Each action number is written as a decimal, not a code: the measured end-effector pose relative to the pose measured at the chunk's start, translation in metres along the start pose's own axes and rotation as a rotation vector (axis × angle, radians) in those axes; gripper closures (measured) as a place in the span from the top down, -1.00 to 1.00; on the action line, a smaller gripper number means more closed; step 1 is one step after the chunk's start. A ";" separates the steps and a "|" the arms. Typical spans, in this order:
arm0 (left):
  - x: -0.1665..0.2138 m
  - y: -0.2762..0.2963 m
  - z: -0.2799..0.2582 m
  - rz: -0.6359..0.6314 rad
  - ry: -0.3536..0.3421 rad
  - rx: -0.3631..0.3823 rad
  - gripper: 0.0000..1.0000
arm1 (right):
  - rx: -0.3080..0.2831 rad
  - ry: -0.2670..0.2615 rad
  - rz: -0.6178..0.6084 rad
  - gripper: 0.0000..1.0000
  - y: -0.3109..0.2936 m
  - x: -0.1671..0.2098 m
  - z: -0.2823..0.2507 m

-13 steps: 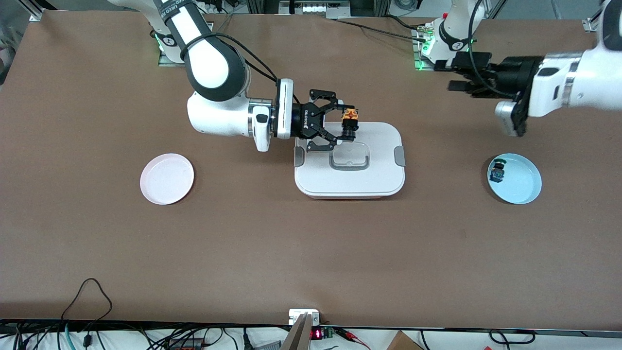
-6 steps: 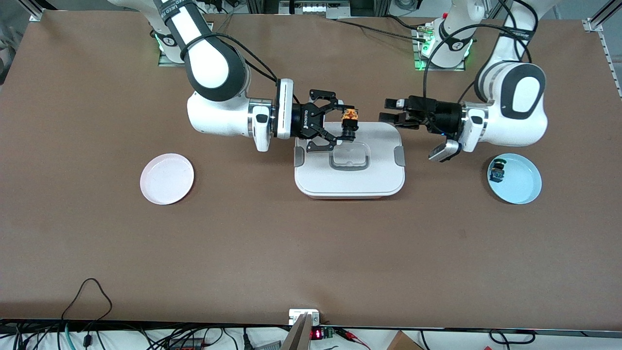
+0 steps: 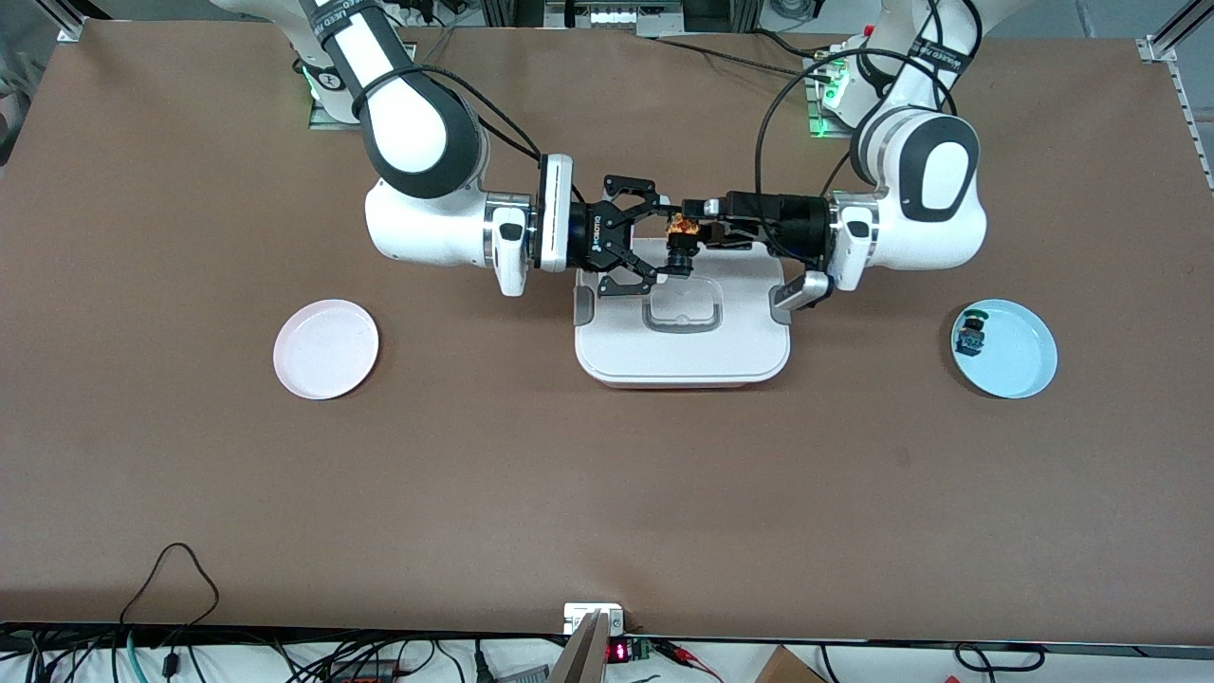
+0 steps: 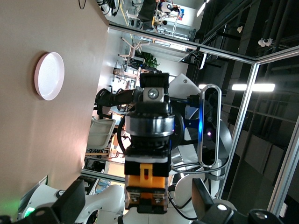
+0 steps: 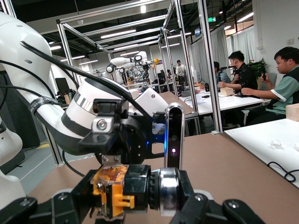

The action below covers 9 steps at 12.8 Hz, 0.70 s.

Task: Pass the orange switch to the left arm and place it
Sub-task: 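Reach the left gripper to the switch held by the right gripper, then close the left gripper on the orange switch beside the right gripper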

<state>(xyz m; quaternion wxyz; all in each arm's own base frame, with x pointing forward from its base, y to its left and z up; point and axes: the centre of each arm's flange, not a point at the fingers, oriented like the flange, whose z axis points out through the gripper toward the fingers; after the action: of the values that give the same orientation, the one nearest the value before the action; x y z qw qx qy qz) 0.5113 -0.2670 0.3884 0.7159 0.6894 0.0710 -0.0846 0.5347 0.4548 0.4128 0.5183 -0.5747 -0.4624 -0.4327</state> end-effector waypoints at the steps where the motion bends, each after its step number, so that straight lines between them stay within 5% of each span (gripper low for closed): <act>1: 0.001 -0.001 -0.001 -0.001 0.003 0.000 0.83 | 0.000 0.000 0.000 0.44 0.000 0.000 0.000; 7: 0.011 -0.002 -0.013 -0.005 0.029 -0.012 0.36 | -0.003 0.001 -0.002 0.44 0.001 0.001 -0.002; 9: 0.015 0.001 -0.012 -0.004 0.040 -0.033 -0.08 | -0.006 -0.001 0.000 0.44 0.002 0.000 -0.002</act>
<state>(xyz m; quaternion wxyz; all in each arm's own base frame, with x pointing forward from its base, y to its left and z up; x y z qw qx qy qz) 0.5260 -0.2549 0.3857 0.7256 0.6788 0.0879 -0.0710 0.5364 0.4526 0.4123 0.5162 -0.5765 -0.4616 -0.4338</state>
